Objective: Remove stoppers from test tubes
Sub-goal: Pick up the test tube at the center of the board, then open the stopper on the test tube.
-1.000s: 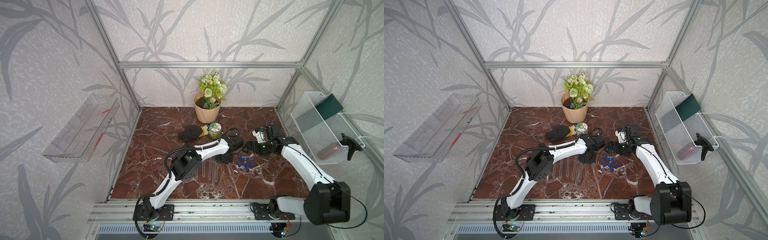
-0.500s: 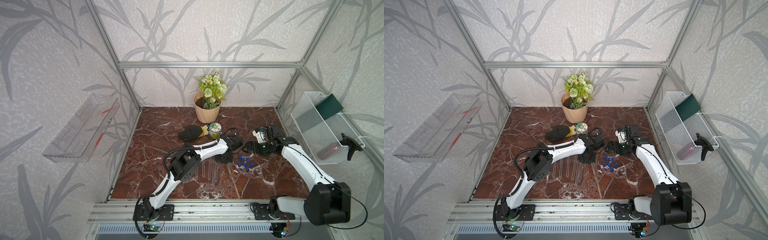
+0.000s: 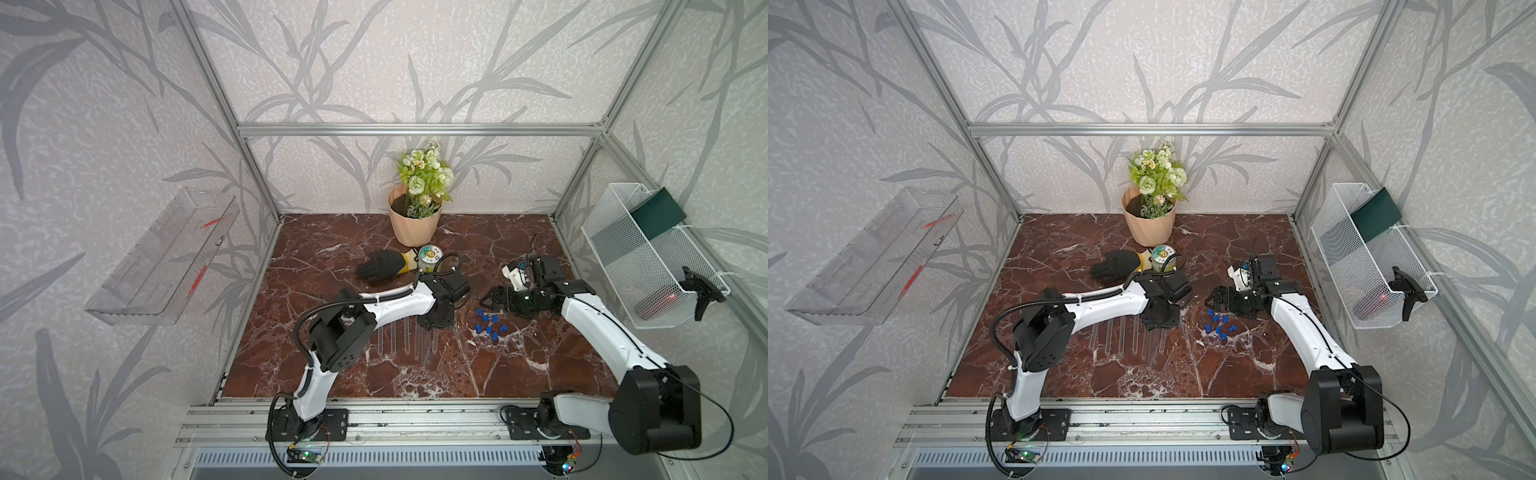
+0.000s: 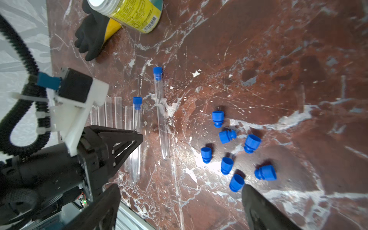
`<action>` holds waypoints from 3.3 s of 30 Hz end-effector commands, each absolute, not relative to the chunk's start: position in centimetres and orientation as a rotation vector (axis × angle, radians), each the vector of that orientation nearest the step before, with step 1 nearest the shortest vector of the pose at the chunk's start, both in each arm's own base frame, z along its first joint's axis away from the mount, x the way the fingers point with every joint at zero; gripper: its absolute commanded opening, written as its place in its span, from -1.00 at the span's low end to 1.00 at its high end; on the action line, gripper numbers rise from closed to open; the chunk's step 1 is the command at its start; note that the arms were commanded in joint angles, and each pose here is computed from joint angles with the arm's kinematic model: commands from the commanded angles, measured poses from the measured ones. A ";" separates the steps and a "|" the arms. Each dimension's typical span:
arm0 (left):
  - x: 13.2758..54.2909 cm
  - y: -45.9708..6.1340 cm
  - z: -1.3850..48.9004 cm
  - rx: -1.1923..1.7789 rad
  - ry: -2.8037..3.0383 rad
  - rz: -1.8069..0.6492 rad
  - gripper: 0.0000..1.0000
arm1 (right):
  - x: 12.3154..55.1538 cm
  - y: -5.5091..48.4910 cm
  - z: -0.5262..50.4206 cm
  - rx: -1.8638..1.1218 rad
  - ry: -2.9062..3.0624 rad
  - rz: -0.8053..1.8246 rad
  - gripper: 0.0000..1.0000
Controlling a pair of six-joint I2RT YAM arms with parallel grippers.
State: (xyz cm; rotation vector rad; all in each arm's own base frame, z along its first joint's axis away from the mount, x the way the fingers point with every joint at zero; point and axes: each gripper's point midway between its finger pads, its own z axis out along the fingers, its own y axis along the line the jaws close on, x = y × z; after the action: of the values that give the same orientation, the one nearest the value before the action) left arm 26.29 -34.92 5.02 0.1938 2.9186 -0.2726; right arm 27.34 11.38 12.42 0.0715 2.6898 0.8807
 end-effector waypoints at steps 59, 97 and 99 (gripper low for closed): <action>21.2 -38.8 13.4 0.410 2.578 -0.982 -0.89 | 28.2 21.4 13.2 -0.075 2.519 1.341 -0.62; 21.3 -38.6 12.8 0.397 2.599 -0.948 -0.90 | 29.4 20.9 14.9 -0.117 2.495 1.274 -1.00; 21.3 -38.5 12.7 0.393 2.601 -0.944 -0.90 | 29.6 20.8 15.1 -0.115 2.490 1.275 -1.00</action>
State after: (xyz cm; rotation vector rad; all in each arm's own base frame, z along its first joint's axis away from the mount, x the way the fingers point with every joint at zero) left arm 21.49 -39.10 12.32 0.4073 2.5981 -0.9678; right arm 28.43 21.09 13.52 -0.0934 2.5401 1.3017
